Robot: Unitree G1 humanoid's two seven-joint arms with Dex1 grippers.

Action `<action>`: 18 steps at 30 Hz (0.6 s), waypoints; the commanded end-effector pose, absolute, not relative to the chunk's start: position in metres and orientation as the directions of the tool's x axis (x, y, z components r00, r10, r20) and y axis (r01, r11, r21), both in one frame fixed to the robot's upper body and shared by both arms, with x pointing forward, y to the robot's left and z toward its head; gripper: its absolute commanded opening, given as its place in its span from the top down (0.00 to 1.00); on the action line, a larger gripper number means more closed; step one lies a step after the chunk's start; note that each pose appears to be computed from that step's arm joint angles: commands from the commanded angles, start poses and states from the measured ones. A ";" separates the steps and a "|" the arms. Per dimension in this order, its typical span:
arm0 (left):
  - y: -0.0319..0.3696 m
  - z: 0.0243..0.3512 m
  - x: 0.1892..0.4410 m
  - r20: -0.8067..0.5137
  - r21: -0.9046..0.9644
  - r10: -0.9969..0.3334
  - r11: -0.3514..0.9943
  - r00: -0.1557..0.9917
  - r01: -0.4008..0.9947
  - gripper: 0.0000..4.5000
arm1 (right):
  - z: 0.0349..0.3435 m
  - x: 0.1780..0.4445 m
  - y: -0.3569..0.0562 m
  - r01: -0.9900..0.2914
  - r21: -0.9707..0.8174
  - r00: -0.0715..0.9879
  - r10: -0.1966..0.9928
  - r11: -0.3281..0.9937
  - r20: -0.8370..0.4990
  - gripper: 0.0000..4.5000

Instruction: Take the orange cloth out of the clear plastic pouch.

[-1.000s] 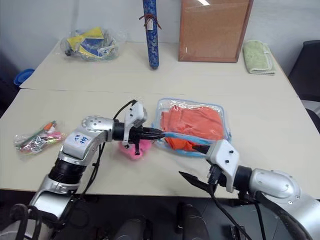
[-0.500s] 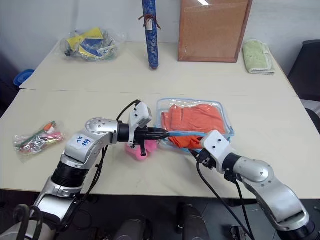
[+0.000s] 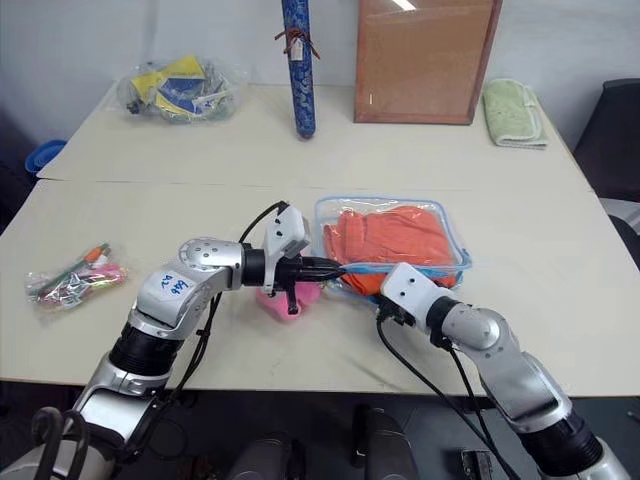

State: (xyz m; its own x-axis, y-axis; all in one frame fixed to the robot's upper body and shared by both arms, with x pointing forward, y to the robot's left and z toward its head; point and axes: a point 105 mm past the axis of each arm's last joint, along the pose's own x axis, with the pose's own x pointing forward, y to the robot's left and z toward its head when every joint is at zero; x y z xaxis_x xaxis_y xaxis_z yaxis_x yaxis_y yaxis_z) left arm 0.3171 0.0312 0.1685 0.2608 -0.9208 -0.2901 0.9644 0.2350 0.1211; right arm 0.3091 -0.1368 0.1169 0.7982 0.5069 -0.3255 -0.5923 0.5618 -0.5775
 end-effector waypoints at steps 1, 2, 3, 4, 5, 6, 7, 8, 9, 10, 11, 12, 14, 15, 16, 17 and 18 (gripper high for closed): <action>0.026 0.183 0.316 -0.251 0.171 -0.935 0.213 0.251 0.962 1.00 | 0.116 0.316 -0.143 -0.555 -0.609 0.825 0.469 0.566 -0.316 0.24; 0.026 0.183 0.316 -0.250 0.171 -0.935 0.212 0.251 0.962 1.00 | 0.114 0.318 -0.145 -0.547 -0.612 0.832 0.455 0.571 -0.318 0.17; 0.026 0.184 0.316 -0.250 0.172 -0.936 0.211 0.250 0.962 1.00 | 0.112 0.320 -0.147 -0.544 -0.614 0.834 0.445 0.571 -0.324 0.09; 0.026 0.184 0.316 -0.249 0.172 -0.936 0.210 0.249 0.962 1.00 | 0.110 0.321 -0.148 -0.543 -0.614 0.836 0.437 0.572 -0.332 0.09; 0.026 0.184 0.316 -0.248 0.172 -0.937 0.209 0.247 0.963 1.00 | 0.108 0.322 -0.150 -0.543 -0.610 0.837 0.429 0.577 -0.339 0.09; 0.026 0.184 0.315 -0.247 0.173 -0.937 0.208 0.246 0.963 1.00 | 0.106 0.323 -0.151 -0.541 -0.605 0.839 0.421 0.584 -0.344 0.09; 0.026 0.185 0.315 -0.246 0.173 -0.938 0.207 0.246 0.963 1.00 | 0.104 0.324 -0.152 -0.539 -0.593 0.842 0.412 0.598 -0.350 0.09; 0.025 0.185 0.315 -0.245 0.174 -0.938 0.207 0.245 0.963 1.00 | 0.101 0.325 -0.154 -0.539 -0.584 0.842 0.403 0.607 -0.359 0.09; 0.025 0.186 0.315 -0.244 0.174 -0.938 0.207 0.245 0.963 1.00 | 0.098 0.326 -0.154 -0.541 -0.578 0.841 0.395 0.611 -0.369 0.09; 0.025 0.186 0.315 -0.243 0.174 -0.938 0.207 0.246 0.963 1.00 | 0.094 0.327 -0.155 -0.545 -0.574 0.839 0.389 0.612 -0.381 0.09; 0.025 0.186 0.315 -0.242 0.175 -0.939 0.207 0.246 0.962 1.00 | 0.091 0.328 -0.154 -0.548 -0.572 0.836 0.386 0.610 -0.389 0.09; 0.025 0.187 0.316 -0.241 0.175 -0.939 0.208 0.247 0.962 1.00 | 0.089 0.329 -0.154 -0.552 -0.569 0.834 0.386 0.610 -0.395 0.09; 0.024 0.187 0.316 -0.240 0.177 -0.939 0.208 0.248 0.962 1.00 | 0.083 0.329 -0.152 -0.563 -0.554 0.826 0.391 0.613 -0.406 0.18; 0.024 0.187 0.316 -0.240 0.178 -0.939 0.209 0.248 0.962 1.00 | 0.081 0.329 -0.151 -0.573 -0.549 0.819 0.397 0.609 -0.414 0.22; 0.024 0.187 0.316 -0.240 0.178 -0.938 0.209 0.248 0.962 1.00 | 0.079 0.329 -0.150 -0.579 -0.548 0.815 0.401 0.604 -0.418 0.29; 0.024 0.187 0.316 -0.240 0.178 -0.938 0.209 0.249 0.961 1.00 | 0.079 0.328 -0.150 -0.582 -0.549 0.813 0.403 0.600 -0.421 0.36; 0.024 0.187 0.316 -0.240 0.179 -0.938 0.210 0.250 0.961 1.00 | 0.078 0.328 -0.150 -0.583 -0.550 0.812 0.404 0.597 -0.421 0.44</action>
State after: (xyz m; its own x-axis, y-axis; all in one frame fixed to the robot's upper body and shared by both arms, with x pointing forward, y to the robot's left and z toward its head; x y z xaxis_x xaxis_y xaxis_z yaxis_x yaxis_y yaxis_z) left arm 0.3189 0.0298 0.1718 0.2627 -0.9228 -0.2820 0.9633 0.2340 0.1316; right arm 0.3287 -0.1320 0.1108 0.8191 0.4841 -0.3078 -0.5660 0.5944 -0.5712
